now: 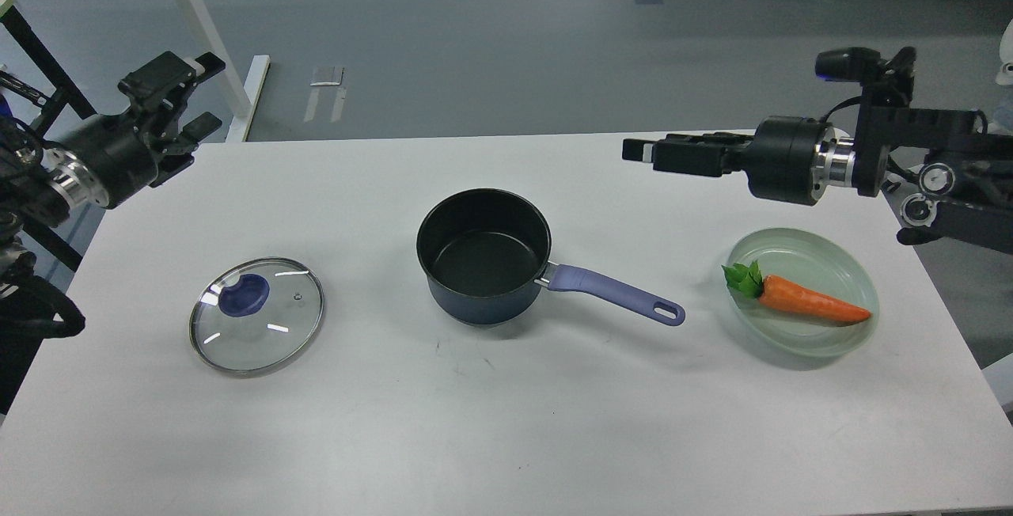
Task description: Open pot lid
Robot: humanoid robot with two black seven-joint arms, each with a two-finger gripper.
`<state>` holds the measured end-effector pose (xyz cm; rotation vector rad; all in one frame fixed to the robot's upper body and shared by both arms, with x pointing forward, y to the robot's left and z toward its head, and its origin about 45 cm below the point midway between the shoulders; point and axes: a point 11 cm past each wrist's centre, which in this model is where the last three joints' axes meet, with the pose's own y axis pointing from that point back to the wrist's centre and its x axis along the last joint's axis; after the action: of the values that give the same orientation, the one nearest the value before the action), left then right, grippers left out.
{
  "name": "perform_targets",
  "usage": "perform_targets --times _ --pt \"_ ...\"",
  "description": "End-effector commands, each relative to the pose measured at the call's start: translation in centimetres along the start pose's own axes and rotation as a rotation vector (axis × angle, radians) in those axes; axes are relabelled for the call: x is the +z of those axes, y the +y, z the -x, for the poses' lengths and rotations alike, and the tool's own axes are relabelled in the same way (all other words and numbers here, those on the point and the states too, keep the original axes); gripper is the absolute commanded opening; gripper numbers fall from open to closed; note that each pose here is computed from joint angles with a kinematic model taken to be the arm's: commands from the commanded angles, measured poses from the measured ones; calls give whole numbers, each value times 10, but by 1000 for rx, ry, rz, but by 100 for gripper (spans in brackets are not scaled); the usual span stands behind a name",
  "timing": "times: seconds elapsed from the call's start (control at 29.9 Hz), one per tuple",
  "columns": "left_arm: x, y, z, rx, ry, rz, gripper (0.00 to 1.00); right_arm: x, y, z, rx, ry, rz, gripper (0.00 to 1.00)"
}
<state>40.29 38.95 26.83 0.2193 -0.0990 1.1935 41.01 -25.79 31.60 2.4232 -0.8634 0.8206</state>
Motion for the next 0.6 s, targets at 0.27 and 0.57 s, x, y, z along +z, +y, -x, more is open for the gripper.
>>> perform_targets --times 0.27,0.57 --pt "-25 -38 39 54 363 106 99 66 24 6 451 -833 -46 99" --pt "-67 -24 65 -47 601 64 99 96 28 68 265 -1148 -110 100"
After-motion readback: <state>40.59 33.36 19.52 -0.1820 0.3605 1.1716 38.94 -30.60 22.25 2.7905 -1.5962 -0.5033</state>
